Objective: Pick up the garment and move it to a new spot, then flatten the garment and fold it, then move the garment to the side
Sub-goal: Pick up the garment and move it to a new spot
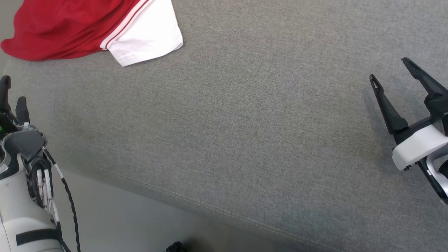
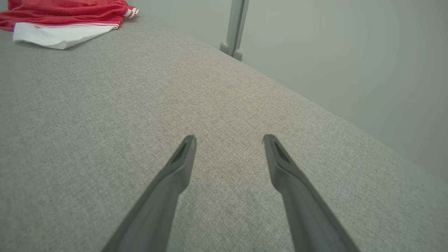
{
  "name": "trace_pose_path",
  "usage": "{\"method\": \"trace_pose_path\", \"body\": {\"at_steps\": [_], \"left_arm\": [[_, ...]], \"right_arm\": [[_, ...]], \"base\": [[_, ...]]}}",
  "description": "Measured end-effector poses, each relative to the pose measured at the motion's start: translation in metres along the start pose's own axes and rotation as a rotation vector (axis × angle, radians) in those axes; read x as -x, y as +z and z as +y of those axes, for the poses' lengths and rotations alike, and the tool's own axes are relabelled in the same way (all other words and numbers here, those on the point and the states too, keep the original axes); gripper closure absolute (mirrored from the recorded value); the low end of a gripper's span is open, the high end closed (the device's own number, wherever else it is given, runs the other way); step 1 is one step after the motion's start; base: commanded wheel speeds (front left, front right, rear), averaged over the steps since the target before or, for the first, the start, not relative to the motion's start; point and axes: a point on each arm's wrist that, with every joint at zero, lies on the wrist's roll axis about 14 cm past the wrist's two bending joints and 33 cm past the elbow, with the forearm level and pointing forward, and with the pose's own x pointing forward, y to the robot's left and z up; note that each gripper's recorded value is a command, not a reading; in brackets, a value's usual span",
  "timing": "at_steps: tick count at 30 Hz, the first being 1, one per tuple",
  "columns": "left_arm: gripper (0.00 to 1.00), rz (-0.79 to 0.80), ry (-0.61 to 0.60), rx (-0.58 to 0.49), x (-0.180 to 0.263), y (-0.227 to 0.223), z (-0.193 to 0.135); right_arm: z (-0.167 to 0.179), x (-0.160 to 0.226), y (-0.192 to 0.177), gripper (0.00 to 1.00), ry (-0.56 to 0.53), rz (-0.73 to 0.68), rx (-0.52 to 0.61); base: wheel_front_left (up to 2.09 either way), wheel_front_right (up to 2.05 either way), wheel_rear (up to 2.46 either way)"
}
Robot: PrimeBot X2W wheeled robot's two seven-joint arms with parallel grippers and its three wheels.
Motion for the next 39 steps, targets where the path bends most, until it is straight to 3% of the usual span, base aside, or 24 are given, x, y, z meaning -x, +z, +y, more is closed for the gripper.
{"method": "trace_pose_path", "body": {"at_steps": [8,12,23,39], "left_arm": [[0.0,0.126,0.044,0.028,-0.035,-0.052,-0.003],[0.0,0.132,0.107,0.004,-0.041,-0.053,0.012],[0.0,0.137,0.109,0.01,-0.06,-0.055,-0.005],[0.0,0.309,0.165,-0.048,-0.071,-0.112,0.001]], "right_arm": [[-0.018,0.005,-0.013,0.0,-0.038,0.032,-0.001],[-0.02,0.005,-0.012,0.0,-0.038,0.032,0.0],[-0.021,0.006,-0.009,0.0,-0.032,0.029,-0.003],[-0.033,0.006,-0.014,0.0,-0.058,0.038,-0.005]], "base": [[0.0,0.0,0.0],[0.0,0.0,0.0],[0.0,0.0,0.0],[0.0,0.0,0.0]]}}
